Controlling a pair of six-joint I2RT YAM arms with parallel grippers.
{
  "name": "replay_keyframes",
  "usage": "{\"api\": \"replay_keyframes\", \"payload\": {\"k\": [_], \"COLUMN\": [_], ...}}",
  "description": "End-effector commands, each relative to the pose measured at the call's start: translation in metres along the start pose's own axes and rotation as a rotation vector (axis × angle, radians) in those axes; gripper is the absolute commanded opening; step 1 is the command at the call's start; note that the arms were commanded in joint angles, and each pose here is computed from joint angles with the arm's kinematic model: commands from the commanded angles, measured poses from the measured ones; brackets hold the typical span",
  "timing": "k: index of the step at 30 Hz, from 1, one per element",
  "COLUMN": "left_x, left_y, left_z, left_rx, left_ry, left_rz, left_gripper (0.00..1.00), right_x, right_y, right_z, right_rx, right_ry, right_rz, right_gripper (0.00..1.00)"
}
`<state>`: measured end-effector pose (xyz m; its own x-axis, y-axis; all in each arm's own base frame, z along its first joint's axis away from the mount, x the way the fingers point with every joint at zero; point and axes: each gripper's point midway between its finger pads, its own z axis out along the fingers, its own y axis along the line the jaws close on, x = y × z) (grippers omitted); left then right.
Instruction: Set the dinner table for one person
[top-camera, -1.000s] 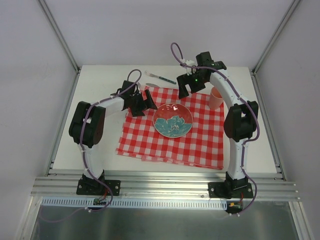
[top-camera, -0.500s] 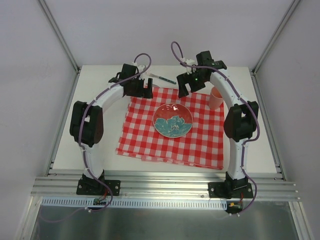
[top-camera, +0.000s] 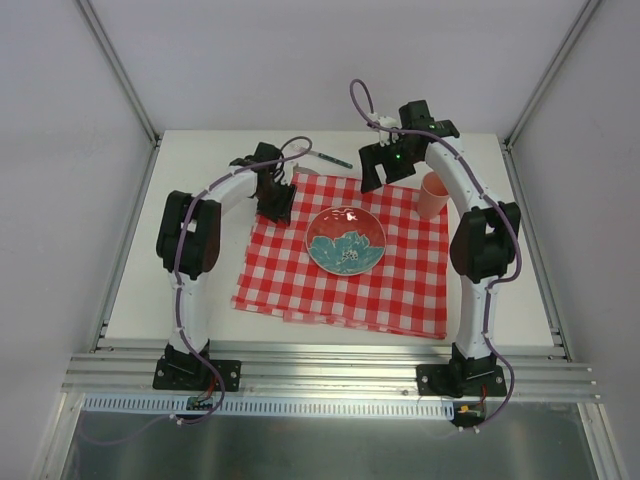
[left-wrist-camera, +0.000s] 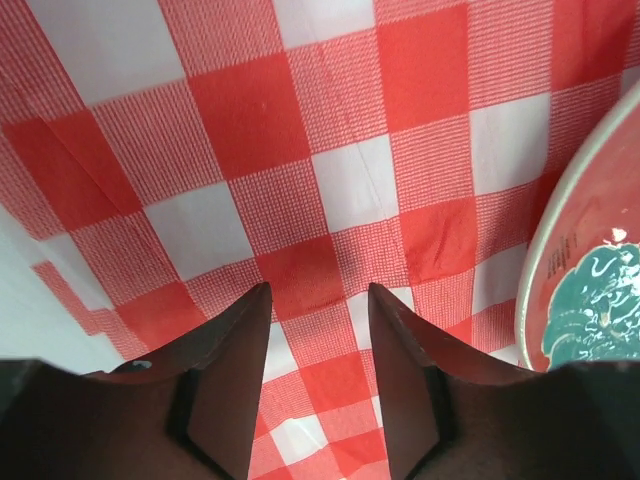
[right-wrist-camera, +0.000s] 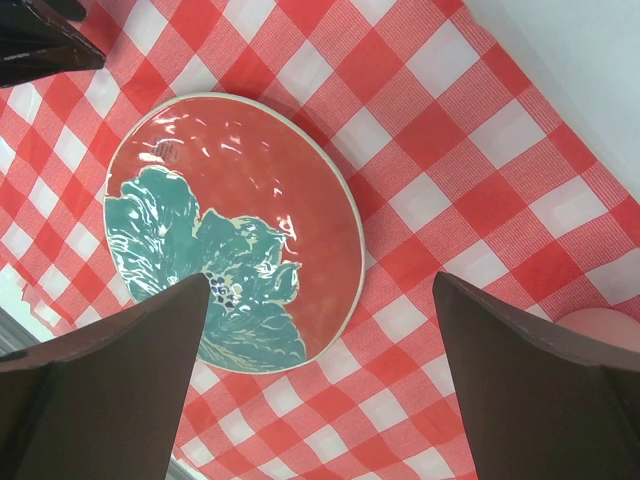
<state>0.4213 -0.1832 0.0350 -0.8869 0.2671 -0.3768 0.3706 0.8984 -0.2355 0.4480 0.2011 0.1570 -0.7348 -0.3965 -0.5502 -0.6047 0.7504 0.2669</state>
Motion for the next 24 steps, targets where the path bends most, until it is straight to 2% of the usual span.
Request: {"api": "replay_keyframes", "payload": {"k": [1,5,7,9,10,12,16,24], "left_x": [0.025,0.055,0.071,0.081,0.093,0.111,0.122,0.100], "left_y": [0.005,0.003,0.002,0.005,0.007,0.009,0.012,0.044], "left_z": [-0.011,-0.012,-0.011,-0.011,-0.011,-0.010,-0.013,-0.024], "left_rx": [-0.036,-0.028,-0.026,-0.045,-0.061,-0.050,-0.034,-0.097], "left_ry": [0.056,0.115,0.149,0.167,0.191,0.233,0.250,0.189], "left_rz": [-0.022,-0.098,-0.119,-0.152,-0.172,-0.227,-0.269,-0.312], "left_gripper": [0.41,0.36,0.23,0.05,0.00,0.00,0.00,0.00], "right_x": [-0.017,-0.019,-0.020,-0.021,-0.021,-0.020,-0.018,-0.023], "right_y": [0.005,0.005,0.005,0.004,0.005,0.006,0.005,0.010], "right_z": [-0.010,-0.012,-0.013,-0.014,-0.014,-0.014,-0.012,-0.005], "right_rx": [-0.018,-0.017,-0.014,-0.011,-0.014,-0.015,-0.011,-0.024], "right_ry": [-0.053,-0.061,-0.065,-0.067,-0.067,-0.063,-0.059,-0.060], "right_rz": [0.009,0.008,0.006,0.007,0.006,0.011,0.010,0.000], "right_gripper": [0.99,0.99,0.99,0.99,0.99,1.00,1.00,1.00]}}
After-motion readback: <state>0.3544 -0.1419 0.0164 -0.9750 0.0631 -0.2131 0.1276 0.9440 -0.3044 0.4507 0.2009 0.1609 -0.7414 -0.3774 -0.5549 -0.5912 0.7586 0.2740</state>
